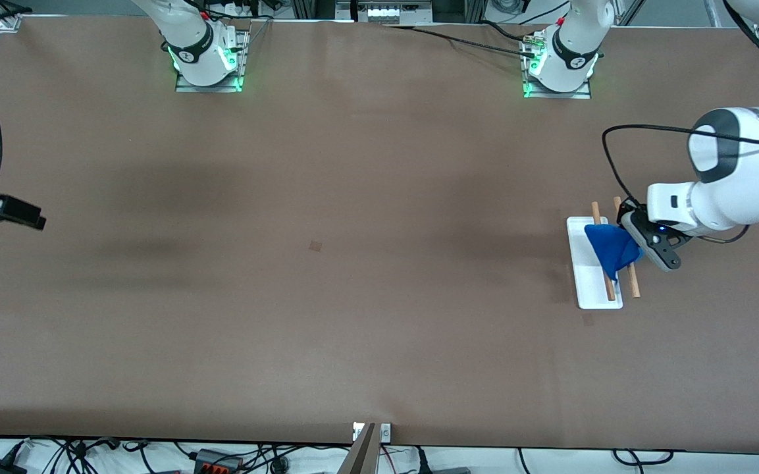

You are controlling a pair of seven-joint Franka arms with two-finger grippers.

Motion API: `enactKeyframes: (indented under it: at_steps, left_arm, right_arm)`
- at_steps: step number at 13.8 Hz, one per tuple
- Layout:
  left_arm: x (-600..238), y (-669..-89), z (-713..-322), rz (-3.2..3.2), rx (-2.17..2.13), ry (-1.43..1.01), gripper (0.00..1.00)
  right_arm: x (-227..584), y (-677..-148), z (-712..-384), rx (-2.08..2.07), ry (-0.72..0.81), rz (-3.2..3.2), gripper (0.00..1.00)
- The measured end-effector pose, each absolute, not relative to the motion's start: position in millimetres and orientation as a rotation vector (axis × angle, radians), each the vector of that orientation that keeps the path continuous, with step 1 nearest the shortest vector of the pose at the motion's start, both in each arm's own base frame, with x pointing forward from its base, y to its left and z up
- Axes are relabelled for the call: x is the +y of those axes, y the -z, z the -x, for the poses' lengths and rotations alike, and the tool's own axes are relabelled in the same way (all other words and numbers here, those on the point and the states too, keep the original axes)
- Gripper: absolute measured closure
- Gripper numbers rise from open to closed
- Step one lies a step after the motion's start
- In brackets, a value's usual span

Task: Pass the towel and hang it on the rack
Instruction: 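Lower the towel over the wooden dowels with the left gripper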

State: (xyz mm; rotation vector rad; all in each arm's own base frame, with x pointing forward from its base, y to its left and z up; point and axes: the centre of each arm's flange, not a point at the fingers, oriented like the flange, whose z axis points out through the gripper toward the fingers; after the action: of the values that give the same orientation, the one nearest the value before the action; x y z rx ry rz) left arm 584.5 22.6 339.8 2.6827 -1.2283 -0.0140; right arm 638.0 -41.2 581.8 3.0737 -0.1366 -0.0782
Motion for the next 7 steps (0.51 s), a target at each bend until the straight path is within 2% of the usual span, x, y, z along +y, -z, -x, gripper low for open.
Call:
enactKeyframes:
  at_steps: [3,7]
  left_arm:
    - [22.2,-328.2,-576.6,-2.709,-1.203,-0.001,0.96]
    - [13.3,-328.5,-576.7,-2.720,-1.182,-0.007,0.96]
  right_arm:
    - [-40.6,-583.0,-625.9,-0.136,0.096,-3.073,0.00]
    - [-38.3,-561.4,-602.9,-0.122,0.012,-3.076,0.00]
